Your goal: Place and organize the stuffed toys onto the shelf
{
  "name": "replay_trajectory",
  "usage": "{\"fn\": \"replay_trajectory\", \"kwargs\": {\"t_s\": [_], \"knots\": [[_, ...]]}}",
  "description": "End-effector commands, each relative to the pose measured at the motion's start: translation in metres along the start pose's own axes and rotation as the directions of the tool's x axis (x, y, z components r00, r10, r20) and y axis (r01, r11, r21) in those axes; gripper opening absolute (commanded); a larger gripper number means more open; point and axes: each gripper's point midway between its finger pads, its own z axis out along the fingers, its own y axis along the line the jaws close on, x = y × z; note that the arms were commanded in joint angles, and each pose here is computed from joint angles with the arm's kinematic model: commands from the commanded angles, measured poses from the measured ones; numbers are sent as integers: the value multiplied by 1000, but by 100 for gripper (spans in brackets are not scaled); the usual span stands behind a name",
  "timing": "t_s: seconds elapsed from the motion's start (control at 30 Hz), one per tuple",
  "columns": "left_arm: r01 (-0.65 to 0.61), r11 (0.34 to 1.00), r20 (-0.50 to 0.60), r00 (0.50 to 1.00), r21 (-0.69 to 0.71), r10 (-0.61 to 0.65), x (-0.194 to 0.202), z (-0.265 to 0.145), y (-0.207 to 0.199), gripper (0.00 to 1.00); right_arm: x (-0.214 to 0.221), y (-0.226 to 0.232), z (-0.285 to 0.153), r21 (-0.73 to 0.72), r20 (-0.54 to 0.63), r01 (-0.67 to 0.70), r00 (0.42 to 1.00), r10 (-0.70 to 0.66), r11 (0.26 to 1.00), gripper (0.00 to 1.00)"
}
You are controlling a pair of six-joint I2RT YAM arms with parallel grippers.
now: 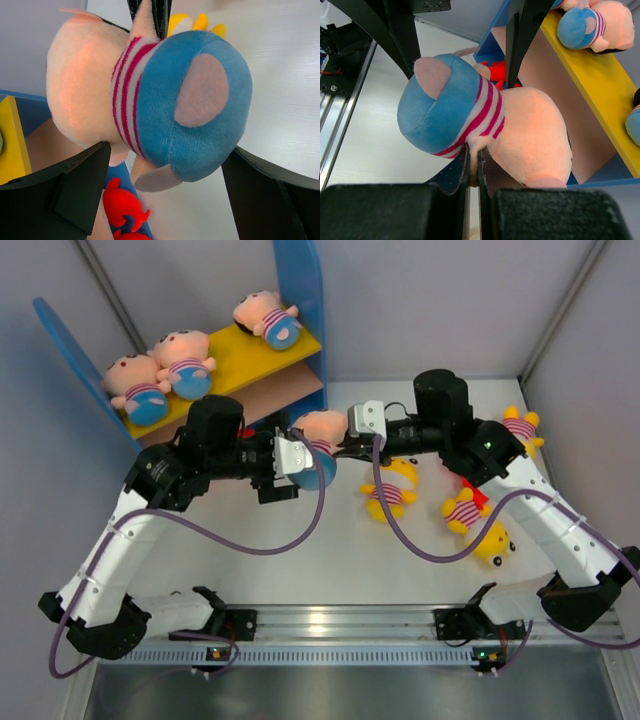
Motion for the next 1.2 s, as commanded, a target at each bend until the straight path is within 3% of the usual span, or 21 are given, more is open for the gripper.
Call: {"fn": "replay_trajectory", "kwargs": {"t_s": [0.0,0.17,0.27,0.3,0.37,0.47,0.57,0.6,0.67,0.7,0.8,0.9,1.07,1.17], "knots": [[-15,1000,84,996,1,15,-24,-12,-1,94,-24,-2,-5,-4,69,69,995,-69,998,0],[2,1000,71,997,26,-4,-18,-3,-4,81,-25,-4,-3,-5,77,67,995,-66,998,0],[7,999,88,996,42,-10,-23,0,-3,49,-25,-3,-1,-14,85,66,994,-65,998,0],[13,999,89,996,49,-17,-24,3,-2,23,-23,-2,0,-19,82,61,995,-59,998,0],[17,999,97,995,45,-21,-28,2,1,1,-22,-2,1,-19,82,61,995,-59,998,0],[34,999,45,998,-11,-34,-22,5,16,0,-19,-2,2,-12,79,58,995,-57,998,0],[6,992,-45,999,-129,-12,-9,1,42,0,-12,-12,0,68,55,41,997,-45,997,24],[2,985,-68,998,-173,-14,-7,0,52,0,-3,-17,-2,115,22,30,999,-33,993,40],[-33,946,-132,991,-323,-10,-2,-12,83,0,0,-27,-7,190,9,23,1000,-25,982,58],[-74,929,-163,987,-363,15,-1,-17,94,0,6,-27,-10,216,-5,17,1000,-16,976,74],[-157,841,-232,972,-518,38,-3,-38,131,0,15,-38,-23,327,-32,17,999,-7,945,91],[-228,746,-289,956,-625,50,-7,-55,161,0,18,-36,-33,370,-21,16,1000,-9,929,95],[-280,691,-351,936,-666,40,11,-47,205,0,25,-30,-41,384,-22,11,1000,-2,923,95],[-284,637,-366,931,-717,4,25,-63,244,0,25,-26,-41,374,-18,9,1000,-3,927,95]]}}
